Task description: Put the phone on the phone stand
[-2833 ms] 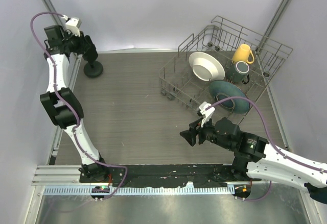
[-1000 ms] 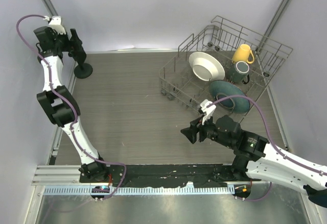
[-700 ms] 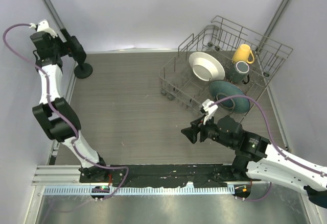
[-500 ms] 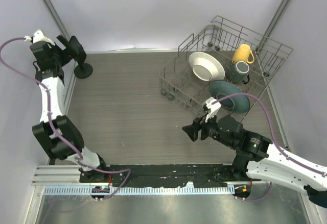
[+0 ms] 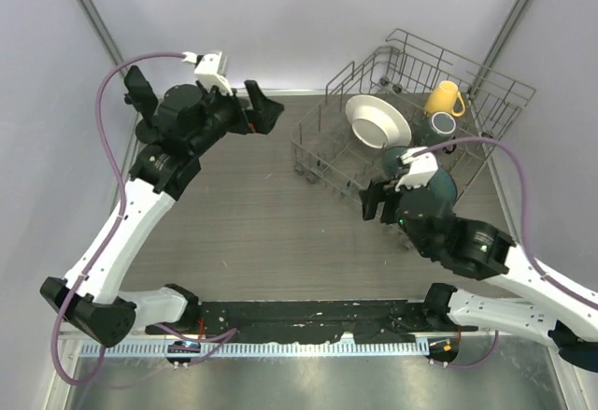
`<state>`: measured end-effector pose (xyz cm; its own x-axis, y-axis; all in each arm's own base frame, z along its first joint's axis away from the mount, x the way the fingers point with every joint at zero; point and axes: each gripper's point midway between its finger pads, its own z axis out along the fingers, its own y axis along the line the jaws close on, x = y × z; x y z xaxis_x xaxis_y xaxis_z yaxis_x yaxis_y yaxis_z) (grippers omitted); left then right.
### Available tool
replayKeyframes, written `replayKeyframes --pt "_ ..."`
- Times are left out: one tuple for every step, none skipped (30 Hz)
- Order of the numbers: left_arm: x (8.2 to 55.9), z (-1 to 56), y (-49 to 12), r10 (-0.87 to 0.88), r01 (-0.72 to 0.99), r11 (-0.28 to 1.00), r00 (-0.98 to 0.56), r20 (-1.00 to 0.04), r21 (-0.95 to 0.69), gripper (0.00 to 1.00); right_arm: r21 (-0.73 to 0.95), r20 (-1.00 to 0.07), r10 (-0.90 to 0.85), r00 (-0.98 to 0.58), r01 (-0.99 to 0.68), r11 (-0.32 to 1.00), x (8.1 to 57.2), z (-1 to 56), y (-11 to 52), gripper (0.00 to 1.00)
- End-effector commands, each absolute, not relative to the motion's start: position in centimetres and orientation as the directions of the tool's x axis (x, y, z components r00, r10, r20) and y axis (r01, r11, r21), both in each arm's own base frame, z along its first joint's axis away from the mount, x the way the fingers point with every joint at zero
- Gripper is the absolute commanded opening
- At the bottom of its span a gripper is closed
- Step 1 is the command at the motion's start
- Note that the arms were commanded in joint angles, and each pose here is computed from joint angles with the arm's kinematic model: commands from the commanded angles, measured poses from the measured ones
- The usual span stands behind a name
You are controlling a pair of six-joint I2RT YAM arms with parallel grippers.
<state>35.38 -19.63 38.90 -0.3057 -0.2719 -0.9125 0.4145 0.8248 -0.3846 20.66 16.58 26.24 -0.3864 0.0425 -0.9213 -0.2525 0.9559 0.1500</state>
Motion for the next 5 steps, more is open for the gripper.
replayKeyframes --pt "31.5 45.1 -22.9 -0.175 0.570 0.789 -0.150 -0.973 -0.230 1.00 0.164 -0.969 0.136 -0.205 -0.125 0.979 21.0 34.0 11.4 0.78" --pt "29.9 45.3 -24.7 -0.148 0.620 0.756 -0.147 -0.978 -0.208 1.00 0.169 -0.971 0.144 -0.190 -0.127 0.977 20.8 34.8 10.9 0.78" --pt "28.9 46.5 -25.2 -0.145 0.646 0.739 -0.121 -0.982 -0.189 1.00 0.180 -0.973 0.156 -0.169 -0.132 0.975 20.5 35.9 10.3 0.78" --pt "27.4 47.0 -26.3 -0.124 0.687 0.709 -0.101 -0.987 -0.160 1.00 0.215 -0.971 0.197 -0.138 -0.130 0.968 20.2 37.7 9.5 0.79" --pt "26.3 47.9 -26.4 -0.130 0.708 0.690 -0.080 -0.988 -0.148 1.00 0.239 -0.968 0.225 -0.113 -0.137 0.961 19.7 38.9 8.5 0.80"
